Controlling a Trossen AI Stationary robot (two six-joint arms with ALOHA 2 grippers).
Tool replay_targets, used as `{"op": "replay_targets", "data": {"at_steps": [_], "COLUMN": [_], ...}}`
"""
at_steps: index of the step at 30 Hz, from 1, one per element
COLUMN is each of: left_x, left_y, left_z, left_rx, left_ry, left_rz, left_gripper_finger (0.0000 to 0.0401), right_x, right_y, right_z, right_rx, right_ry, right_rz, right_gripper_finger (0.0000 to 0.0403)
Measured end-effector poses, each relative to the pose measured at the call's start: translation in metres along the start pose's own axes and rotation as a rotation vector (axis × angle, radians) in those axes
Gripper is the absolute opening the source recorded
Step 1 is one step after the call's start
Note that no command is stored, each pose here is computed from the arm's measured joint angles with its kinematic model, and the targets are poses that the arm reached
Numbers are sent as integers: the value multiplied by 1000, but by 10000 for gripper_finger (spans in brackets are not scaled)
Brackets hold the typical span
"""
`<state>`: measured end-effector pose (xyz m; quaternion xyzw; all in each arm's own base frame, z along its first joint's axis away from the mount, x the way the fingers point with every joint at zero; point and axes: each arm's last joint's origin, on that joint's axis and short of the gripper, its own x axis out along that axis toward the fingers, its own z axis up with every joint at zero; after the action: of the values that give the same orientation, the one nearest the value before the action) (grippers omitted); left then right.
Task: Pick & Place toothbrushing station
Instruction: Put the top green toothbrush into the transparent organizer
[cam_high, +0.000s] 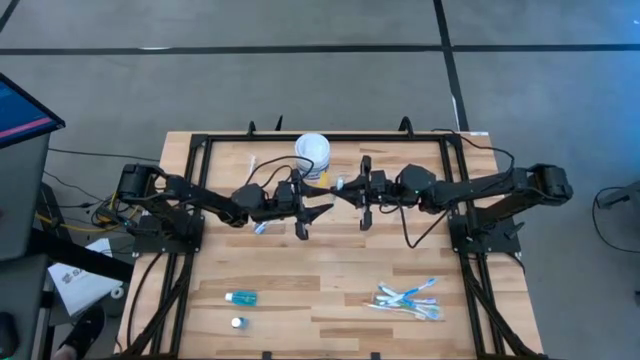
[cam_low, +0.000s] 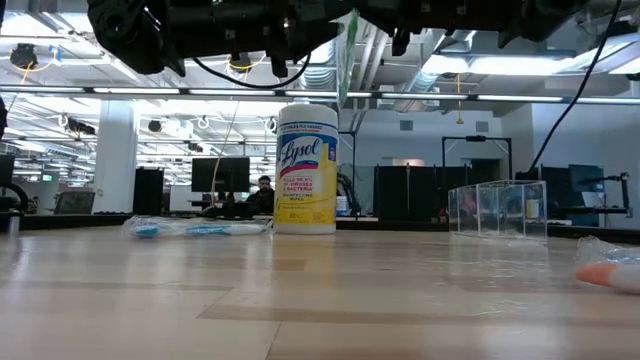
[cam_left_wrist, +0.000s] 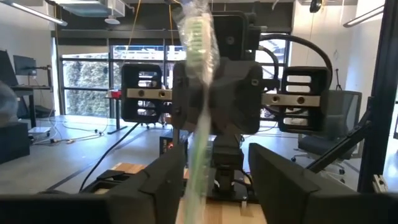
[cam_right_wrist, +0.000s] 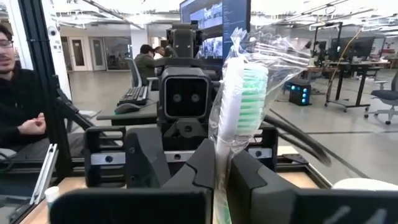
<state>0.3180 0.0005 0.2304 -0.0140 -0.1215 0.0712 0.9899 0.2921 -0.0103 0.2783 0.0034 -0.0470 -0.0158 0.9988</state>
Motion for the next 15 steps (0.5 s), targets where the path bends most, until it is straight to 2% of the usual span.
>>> {"op": "replay_targets", "data": {"at_steps": [6, 15], "left_x": [-2, -2], "left_y": [0, 0], "left_z": [-3, -3], "left_rx": [-5, -6], "left_ry": [17, 15], "left_rz": [0, 0], "left_gripper_finger": [202, 198], "right_x": [-11, -41], "right_y": [0, -1], "right_z": [8, 28], "right_rx": [-2, -37], "right_ry": [46, 125], "right_rz": [0, -54], "right_gripper_finger": [5, 5]}}
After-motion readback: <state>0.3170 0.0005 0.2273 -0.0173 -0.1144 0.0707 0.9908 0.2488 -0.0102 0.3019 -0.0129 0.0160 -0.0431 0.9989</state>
